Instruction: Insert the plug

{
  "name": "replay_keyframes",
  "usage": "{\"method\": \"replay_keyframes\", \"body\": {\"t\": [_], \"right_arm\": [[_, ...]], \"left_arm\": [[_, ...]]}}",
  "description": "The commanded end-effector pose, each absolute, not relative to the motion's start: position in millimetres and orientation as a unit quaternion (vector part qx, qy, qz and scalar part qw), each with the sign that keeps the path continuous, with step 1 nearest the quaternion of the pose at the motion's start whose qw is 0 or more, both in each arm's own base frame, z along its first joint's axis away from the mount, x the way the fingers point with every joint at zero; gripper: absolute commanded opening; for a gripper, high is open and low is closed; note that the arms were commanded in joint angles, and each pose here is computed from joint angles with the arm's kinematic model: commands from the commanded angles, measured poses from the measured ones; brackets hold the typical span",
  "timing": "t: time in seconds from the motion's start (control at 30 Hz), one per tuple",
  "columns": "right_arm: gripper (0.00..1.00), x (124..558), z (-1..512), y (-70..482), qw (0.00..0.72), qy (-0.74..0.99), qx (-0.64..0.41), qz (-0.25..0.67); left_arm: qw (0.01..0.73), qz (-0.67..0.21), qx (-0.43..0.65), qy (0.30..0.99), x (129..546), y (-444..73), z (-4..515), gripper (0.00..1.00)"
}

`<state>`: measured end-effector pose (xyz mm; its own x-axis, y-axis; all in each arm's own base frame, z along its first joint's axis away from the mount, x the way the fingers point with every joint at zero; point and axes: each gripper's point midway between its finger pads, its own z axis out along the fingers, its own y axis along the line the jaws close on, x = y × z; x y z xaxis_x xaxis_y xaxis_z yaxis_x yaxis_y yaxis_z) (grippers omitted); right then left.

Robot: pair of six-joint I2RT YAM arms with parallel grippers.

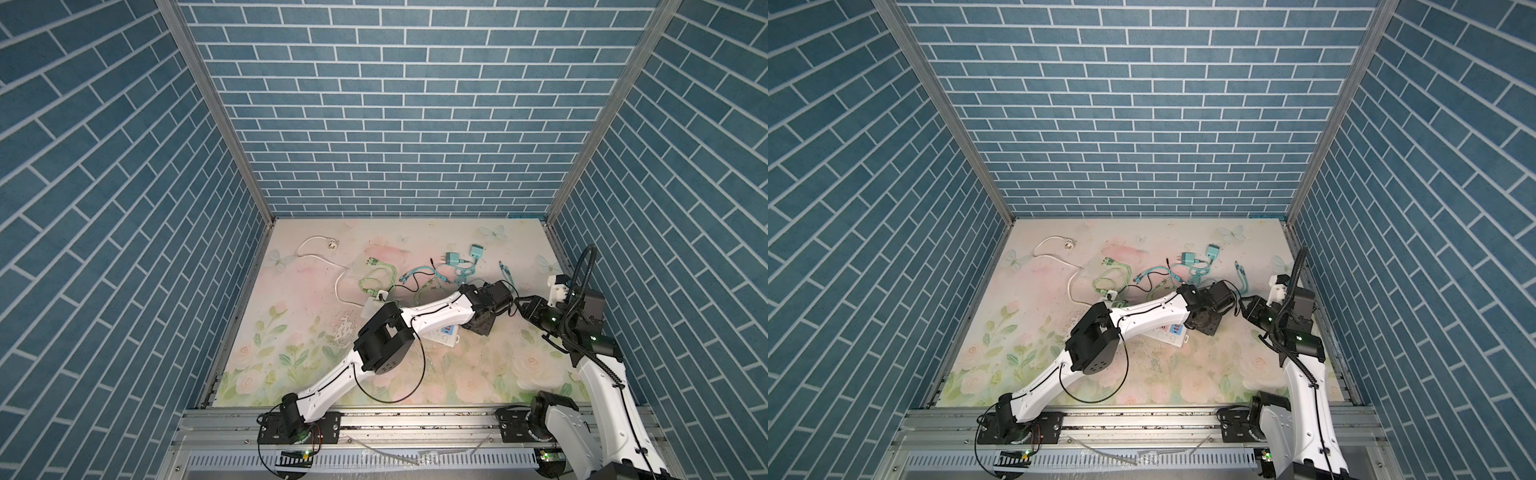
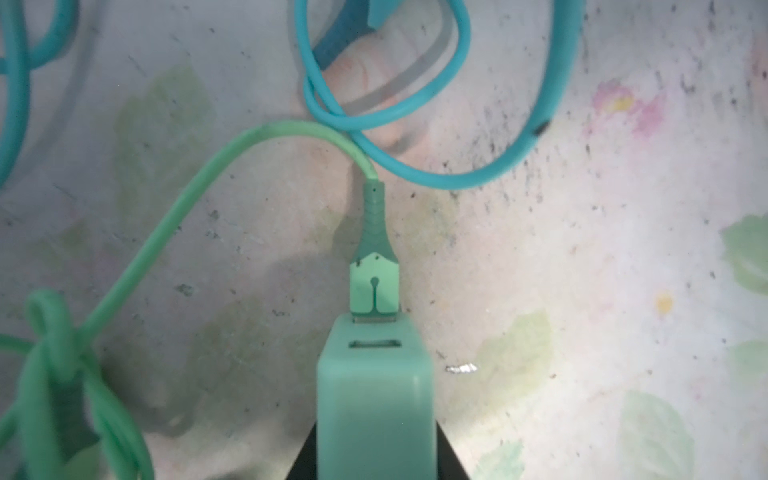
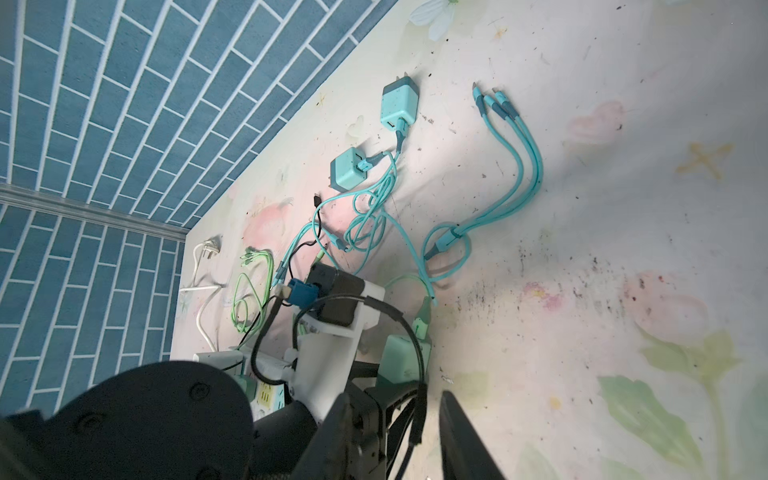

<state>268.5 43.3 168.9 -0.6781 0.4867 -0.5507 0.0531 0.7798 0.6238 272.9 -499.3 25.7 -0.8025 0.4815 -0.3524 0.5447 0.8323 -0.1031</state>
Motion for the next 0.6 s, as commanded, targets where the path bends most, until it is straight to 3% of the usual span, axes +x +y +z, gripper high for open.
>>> {"method": "replay_keyframes", "body": {"t": [0.0,0.2,0.57], "right_arm": [[0.36,268.1,169.0,49.7,0.373,0.865,0.133,0.308],[0.36,269.3,184.9,66.6,0.379,0.844,0.106,0.365],[0.38,258.4,222.5,117.4,0.39,0.787,0.003,0.477]], "left_arm": [[0.202,-0.135,0.314,0.918,281.9,-497.9,75.9,0.18],[0.229,-0.194,0.334,0.893,291.6,-474.6,116.8,0.2],[0.224,-0.319,0.369,0.844,284.2,-430.6,143.8,0.21]]}}
